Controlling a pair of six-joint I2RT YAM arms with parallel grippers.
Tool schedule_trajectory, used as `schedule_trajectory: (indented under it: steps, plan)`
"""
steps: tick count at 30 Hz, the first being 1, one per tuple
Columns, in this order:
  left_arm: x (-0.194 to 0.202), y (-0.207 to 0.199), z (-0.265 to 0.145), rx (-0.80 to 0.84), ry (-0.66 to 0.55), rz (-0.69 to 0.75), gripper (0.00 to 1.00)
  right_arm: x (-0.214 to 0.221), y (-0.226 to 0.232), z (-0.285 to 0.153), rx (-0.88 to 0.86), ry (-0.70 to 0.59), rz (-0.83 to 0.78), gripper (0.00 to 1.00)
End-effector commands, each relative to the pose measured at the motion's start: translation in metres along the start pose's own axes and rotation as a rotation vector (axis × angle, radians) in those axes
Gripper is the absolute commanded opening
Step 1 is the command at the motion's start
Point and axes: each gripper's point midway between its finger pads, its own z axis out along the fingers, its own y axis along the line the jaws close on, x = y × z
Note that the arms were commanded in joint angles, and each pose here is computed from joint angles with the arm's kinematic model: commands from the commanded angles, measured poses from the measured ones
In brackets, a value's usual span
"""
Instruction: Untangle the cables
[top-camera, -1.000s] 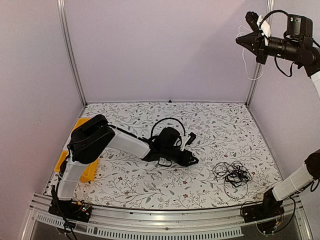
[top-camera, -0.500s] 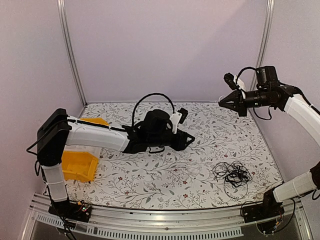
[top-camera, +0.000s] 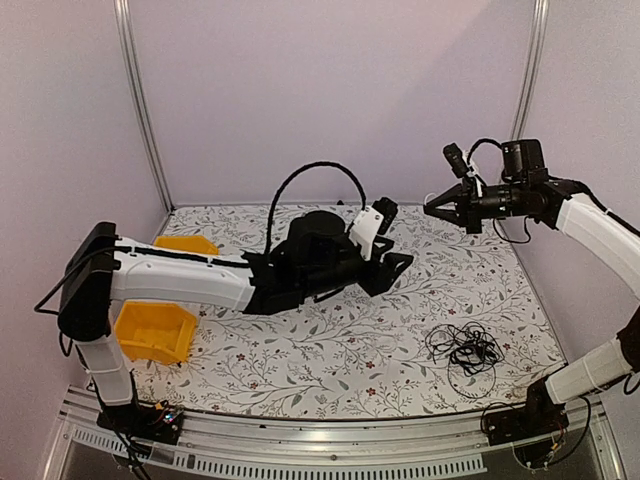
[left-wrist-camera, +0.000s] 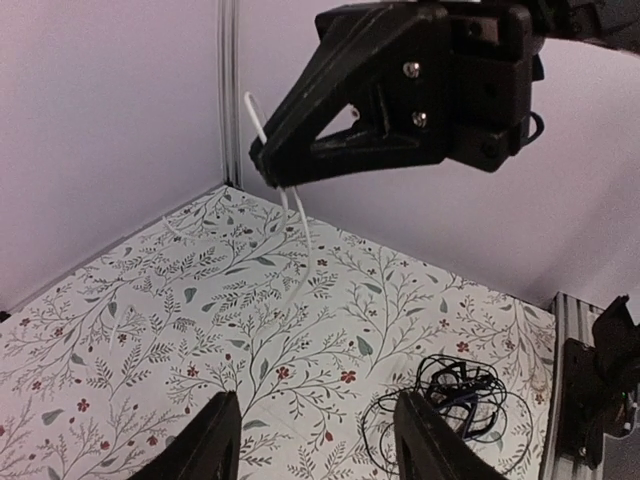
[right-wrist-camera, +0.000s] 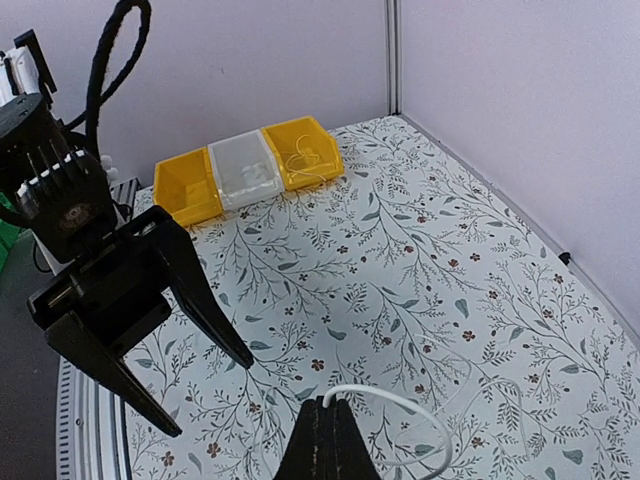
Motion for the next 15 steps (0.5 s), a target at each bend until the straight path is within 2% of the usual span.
schedule_trajectory:
  steps: [1, 5, 15]
  plan:
    - [-0.035, -0.012, 0.011, 0.042, -0.102, 0.022, 0.52, -0.002, 0.006, 0.005, -0.041, -0.032, 0.037, 0.00]
    - [-0.044, -0.022, 0.020, 0.092, -0.134, 0.016, 0.52, 0.000, 0.008, 0.008, -0.056, -0.033, 0.054, 0.00]
    - [-0.025, -0.020, 0.070, 0.104, -0.078, -0.059, 0.51, -0.004, 0.015, 0.006, -0.080, -0.057, 0.067, 0.00]
